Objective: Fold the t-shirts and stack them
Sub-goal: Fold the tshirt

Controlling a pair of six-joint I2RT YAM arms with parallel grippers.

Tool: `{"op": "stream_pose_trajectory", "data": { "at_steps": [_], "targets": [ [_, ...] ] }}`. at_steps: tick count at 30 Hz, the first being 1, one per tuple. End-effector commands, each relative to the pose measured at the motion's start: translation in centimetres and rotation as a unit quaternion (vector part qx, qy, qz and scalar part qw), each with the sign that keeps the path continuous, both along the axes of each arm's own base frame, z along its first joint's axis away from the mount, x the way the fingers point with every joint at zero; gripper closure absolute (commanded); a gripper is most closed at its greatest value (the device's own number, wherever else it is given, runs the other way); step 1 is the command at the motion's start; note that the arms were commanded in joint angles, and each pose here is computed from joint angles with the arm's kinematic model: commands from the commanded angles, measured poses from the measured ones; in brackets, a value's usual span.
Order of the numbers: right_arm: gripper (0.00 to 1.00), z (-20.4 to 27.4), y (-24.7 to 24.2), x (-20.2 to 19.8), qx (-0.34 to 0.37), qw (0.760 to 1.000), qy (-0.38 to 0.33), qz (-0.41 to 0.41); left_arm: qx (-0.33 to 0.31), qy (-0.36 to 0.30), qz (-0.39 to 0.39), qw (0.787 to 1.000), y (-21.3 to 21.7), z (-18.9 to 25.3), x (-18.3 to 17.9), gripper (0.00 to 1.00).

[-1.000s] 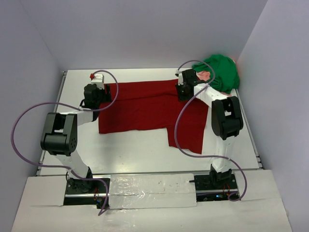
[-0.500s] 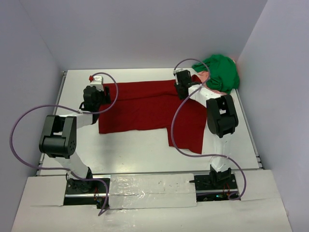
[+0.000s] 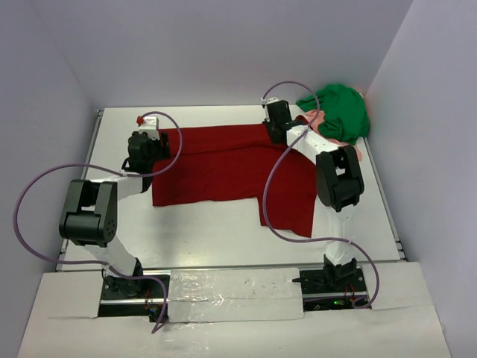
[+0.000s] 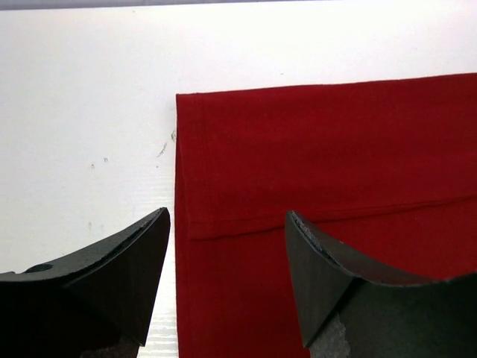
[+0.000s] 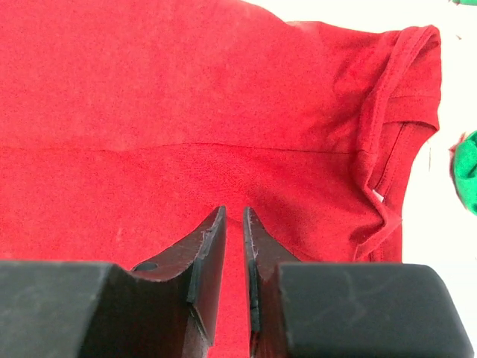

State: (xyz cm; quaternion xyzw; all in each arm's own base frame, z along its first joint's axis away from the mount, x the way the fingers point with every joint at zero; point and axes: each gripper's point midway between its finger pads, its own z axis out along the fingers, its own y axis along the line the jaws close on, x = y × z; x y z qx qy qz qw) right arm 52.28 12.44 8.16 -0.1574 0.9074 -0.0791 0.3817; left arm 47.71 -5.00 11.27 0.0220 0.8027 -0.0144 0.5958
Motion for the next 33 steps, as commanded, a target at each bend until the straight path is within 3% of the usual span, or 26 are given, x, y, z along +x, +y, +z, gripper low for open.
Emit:
{"op": "stream_pose_trajectory", "data": {
  "at_steps": [1, 12, 20, 25, 29, 33],
  "targets": [
    [0.78, -0.1, 0.1, 0.5, -0.005, 1.0, 0.004, -0.005, -0.003, -0.046, 0.001, 0.999, -0.1, 3.1, 0.3, 0.28],
    [0.7, -1.8, 0.1, 0.0, -0.018, 0.999, 0.044, -0.002, -0.003, -0.044, -0.003, 0.999, -0.2, 3.2, 0.1, 0.29],
    [0.56, -2.5, -0.4, 0.2, -0.045, 0.998, 0.042, -0.003, -0.002, -0.044, -0.003, 0.999, -0.2, 3.1, 0.0, 0.3],
    [0.56, -2.8, -0.4, 0.4, -0.063, 0.997, 0.044, -0.001, -0.003, -0.044, -0.003, 0.999, -0.2, 3.2, 0.0, 0.3],
    [0.65, -2.9, -0.2, 0.6, -0.066, 0.997, 0.05, 0.002, -0.002, -0.043, -0.003, 0.999, -0.2, 3.1, 0.1, 0.3],
    [1.0, -2.9, -0.1, 0.9, -0.066, 0.996, 0.053, 0.005, -0.003, -0.044, -0.004, 0.999, -0.3, 3.1, 0.2, 0.3]
  ]
}}
